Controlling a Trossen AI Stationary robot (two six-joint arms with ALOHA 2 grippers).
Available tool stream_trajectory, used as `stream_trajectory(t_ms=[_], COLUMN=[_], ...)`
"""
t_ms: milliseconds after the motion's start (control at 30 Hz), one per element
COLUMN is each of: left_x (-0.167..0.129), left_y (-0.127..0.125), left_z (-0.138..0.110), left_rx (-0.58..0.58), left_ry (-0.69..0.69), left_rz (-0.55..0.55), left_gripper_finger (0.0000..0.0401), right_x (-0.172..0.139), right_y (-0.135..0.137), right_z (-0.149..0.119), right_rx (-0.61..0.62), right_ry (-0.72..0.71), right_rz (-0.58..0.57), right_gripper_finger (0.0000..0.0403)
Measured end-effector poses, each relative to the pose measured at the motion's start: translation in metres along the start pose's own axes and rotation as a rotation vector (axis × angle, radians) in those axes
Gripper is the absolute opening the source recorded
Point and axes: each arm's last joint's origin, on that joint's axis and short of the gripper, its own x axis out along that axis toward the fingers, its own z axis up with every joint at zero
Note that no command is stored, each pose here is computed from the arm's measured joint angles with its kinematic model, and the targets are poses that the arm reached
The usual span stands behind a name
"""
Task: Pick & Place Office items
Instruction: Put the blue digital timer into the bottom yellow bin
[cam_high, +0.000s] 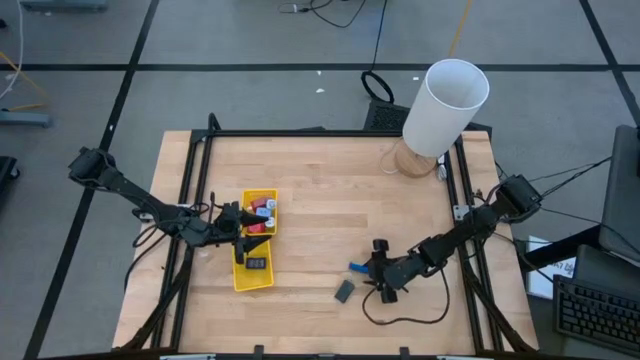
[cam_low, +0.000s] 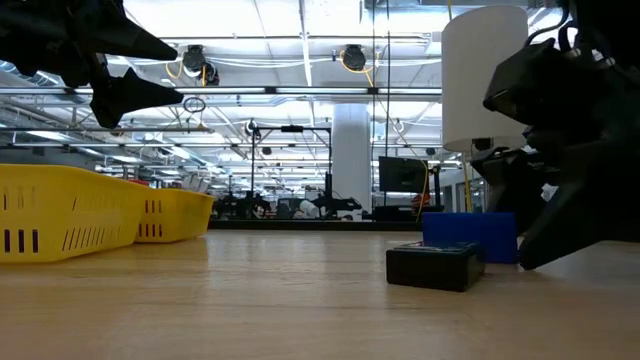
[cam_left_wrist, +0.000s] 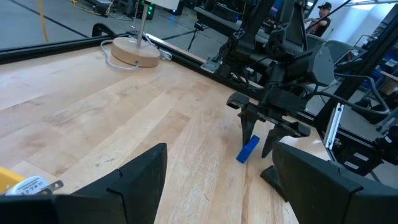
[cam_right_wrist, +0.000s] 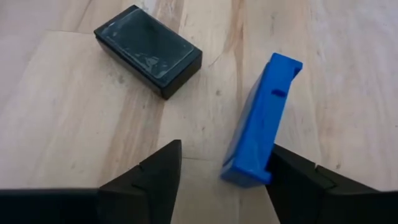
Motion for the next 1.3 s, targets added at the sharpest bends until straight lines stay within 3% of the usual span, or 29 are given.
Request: stream_trajectory(t_ms=[433, 867, 1300], left_x=[0.000, 0.000, 0.000], left_y=[0.000, 0.000, 0.000], left_z=[0.000, -0.001, -0.001], left_rx=[0.001, 0.001, -0.003], left_ry=[0.000, 0.006, 0.006], left_rz=[0.000, 0.002, 0.003], left_gripper_finger=[0.0294, 0.0294, 0.0294], right_x=[0.003, 0.003, -0.029], right_y=[-0.009, -0.010, -0.012], right_z=[0.002, 0.003, 0.031], right_rx=[0.067, 0.060, 0.132], right_ry=[-0.002, -0.004, -0.163], right_rz=[-0.029, -0.030, 0.021], right_gripper_finger=[0.0135, 0.0058, 0.0067])
